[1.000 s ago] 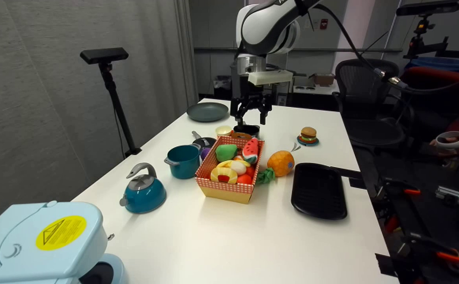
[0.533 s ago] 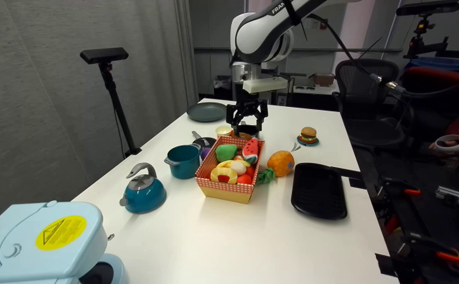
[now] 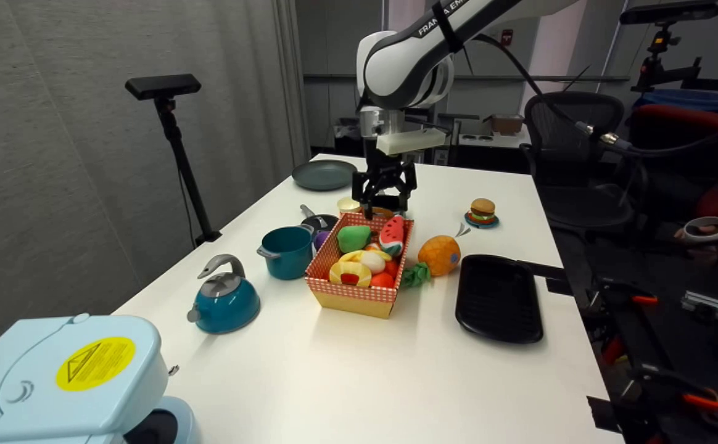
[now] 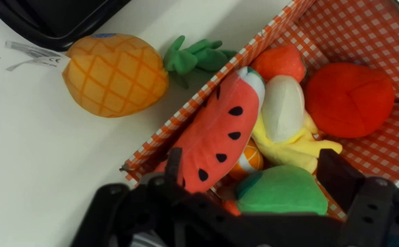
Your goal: Put the watermelon plush toy in the black pot
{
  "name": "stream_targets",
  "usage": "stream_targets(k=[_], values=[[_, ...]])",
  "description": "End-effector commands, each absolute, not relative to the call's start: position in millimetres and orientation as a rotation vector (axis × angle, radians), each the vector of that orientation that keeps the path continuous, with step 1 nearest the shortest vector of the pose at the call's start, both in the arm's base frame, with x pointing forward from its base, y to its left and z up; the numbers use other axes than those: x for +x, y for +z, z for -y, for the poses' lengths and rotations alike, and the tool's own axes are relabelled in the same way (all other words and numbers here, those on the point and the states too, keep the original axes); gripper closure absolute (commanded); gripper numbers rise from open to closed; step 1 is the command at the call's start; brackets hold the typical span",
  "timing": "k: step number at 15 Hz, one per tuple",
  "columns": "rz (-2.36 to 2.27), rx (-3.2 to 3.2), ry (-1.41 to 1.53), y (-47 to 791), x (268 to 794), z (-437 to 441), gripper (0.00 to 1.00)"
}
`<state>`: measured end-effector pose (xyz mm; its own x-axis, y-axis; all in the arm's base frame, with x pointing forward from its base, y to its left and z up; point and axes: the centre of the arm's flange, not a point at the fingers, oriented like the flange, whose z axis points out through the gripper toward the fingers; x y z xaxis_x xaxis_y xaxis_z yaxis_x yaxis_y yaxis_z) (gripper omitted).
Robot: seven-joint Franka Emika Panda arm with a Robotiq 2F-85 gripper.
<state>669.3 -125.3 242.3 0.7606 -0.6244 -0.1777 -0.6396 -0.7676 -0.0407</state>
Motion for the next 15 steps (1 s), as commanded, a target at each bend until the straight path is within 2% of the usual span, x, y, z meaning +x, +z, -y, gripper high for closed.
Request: stream_targets(k=[1, 15], values=[[-1.062, -2.849, 0.233, 229.1, 679.8, 132.5, 0.0], [-1.041, -2.87, 0.267, 186.2, 691.0, 124.4, 0.0]])
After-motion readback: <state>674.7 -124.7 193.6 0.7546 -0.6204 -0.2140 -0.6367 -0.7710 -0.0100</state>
